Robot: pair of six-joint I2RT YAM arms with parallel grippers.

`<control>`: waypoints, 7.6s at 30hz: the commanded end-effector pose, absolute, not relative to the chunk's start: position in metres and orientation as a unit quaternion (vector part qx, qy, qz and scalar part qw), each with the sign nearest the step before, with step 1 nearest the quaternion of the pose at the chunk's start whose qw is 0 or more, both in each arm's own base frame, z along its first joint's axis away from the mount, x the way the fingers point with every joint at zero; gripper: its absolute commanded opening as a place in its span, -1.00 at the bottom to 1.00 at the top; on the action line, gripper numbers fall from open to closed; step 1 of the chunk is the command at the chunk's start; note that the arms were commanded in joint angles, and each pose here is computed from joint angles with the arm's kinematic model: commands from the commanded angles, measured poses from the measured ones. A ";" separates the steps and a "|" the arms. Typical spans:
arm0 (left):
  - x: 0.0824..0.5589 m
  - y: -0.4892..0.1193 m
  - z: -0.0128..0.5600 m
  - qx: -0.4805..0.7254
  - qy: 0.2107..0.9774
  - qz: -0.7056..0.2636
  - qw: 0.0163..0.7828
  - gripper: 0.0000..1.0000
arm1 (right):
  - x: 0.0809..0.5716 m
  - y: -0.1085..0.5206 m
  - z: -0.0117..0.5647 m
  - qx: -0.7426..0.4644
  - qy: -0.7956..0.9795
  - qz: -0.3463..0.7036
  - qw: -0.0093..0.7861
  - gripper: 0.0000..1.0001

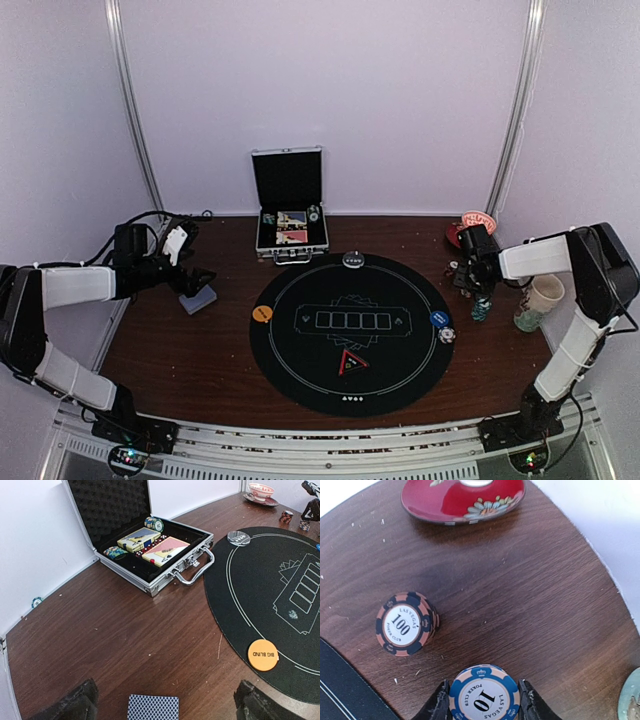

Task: Distribute texas hold em gaming equipment
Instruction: Pick up the pile of poker chips from the pile of poker chips, then place the poker chips pile in the big blind area, then pick up the pile of poker chips from the pile of poker chips.

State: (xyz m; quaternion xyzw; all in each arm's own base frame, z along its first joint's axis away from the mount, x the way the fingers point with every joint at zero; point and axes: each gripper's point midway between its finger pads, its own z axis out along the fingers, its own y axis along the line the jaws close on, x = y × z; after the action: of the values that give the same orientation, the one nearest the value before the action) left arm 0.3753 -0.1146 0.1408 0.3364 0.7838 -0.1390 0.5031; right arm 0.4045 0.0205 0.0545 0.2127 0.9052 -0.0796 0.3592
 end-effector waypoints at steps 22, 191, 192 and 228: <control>0.381 -0.110 0.144 0.325 0.782 -0.128 0.516 0.96 | 0.395 0.159 0.147 0.050 0.880 0.005 0.472 -0.24; 0.386 -0.106 0.142 0.313 0.786 -0.119 0.520 0.96 | 0.388 0.019 0.080 0.217 0.891 -0.071 0.392 0.71; 0.386 -0.106 0.142 0.313 0.786 -0.119 0.520 0.96 | 0.388 0.018 0.080 0.219 0.892 -0.067 0.390 0.71; 0.385 -0.107 0.143 0.314 0.785 -0.122 0.519 0.96 | 0.404 0.018 0.055 0.216 0.902 -0.062 0.367 0.50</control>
State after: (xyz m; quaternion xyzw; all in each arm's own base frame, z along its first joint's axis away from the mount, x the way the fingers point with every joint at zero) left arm 0.3827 -0.1059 0.1394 0.3134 0.7936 -0.1185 0.5078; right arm 0.3939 0.0187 0.0532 0.2146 0.9049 -0.0629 0.3622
